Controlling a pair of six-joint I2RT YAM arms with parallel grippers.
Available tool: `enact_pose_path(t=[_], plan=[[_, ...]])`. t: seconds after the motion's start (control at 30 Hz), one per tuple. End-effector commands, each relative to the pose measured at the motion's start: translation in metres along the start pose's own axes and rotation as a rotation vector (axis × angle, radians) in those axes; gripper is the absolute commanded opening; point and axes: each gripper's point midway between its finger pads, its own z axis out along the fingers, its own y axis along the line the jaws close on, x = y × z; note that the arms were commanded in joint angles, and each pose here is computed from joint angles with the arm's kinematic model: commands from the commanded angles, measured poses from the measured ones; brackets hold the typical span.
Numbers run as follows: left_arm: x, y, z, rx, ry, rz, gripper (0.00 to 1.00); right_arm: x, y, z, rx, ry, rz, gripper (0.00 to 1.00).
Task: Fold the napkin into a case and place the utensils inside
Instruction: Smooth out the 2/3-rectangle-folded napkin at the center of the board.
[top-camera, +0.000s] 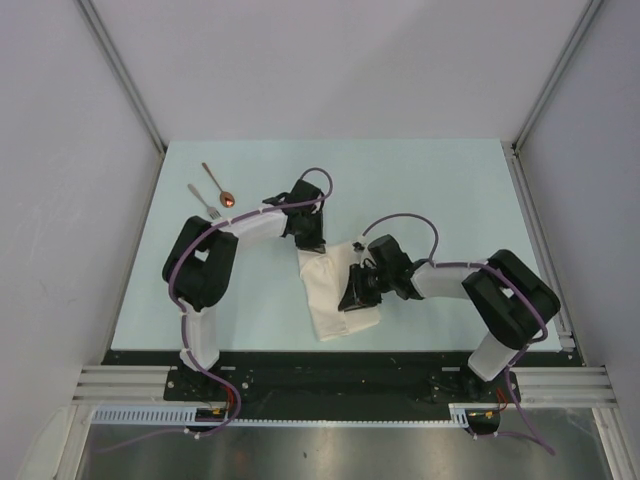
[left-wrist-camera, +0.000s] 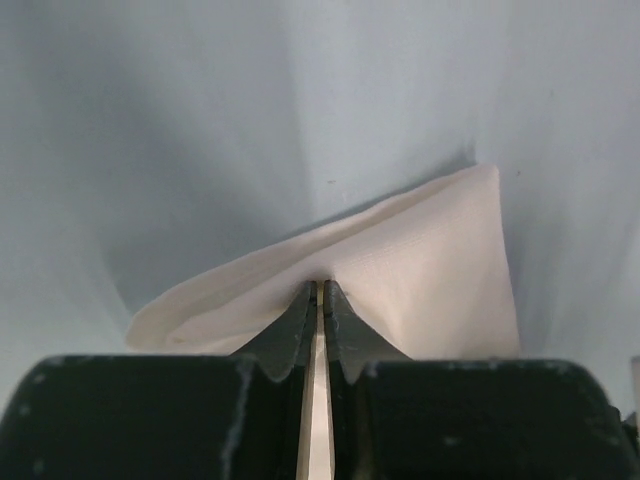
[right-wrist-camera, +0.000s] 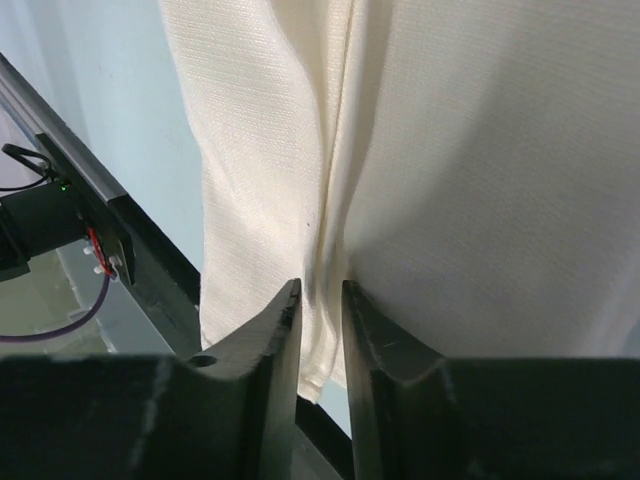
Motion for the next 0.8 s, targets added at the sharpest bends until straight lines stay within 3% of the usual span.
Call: enact_pose_path(t=[0.0, 0.17, 0.27, 0.33, 0.43, 0.57, 0.67, 0.7, 0.77], plan=[[-0.024, -0.003, -0.003, 0.002, -0.122, -0.06, 0.09, -0.007, 0.003, -0.013, 0.048, -0.043, -0.045, 0.3], [-0.027, -0.007, -0.014, 0.011, -0.137, -0.069, 0.09, -0.009, 0.009, -0.03, 0.108, -0.059, -0.078, 0.36], [-0.033, -0.012, -0.04, 0.024, -0.184, -0.051, 0.17, -0.012, 0.02, -0.036, 0.097, -0.073, -0.102, 0.39], [-0.031, -0.012, -0.053, 0.019, -0.185, -0.041, 0.3, -0.012, 0.026, -0.036, 0.076, -0.07, -0.105, 0.4], [-0.026, -0.014, -0.074, 0.032, -0.191, -0.031, 0.34, -0.013, 0.035, -0.032, 0.046, -0.072, -0.105, 0.4], [-0.005, -0.005, -0.085, 0.027, -0.162, -0.041, 0.31, -0.01, 0.041, -0.024, 0.022, -0.065, -0.106, 0.39], [0.011, -0.008, -0.084, 0.07, -0.126, -0.052, 0.19, -0.008, 0.049, -0.018, -0.02, -0.058, -0.101, 0.36], [0.014, -0.009, -0.082, 0.082, -0.114, -0.06, 0.09, -0.005, 0.047, -0.015, -0.021, -0.044, -0.089, 0.34], [0.024, -0.015, -0.074, 0.131, -0.074, -0.065, 0.04, -0.007, 0.056, -0.012, -0.067, -0.052, -0.096, 0.28]])
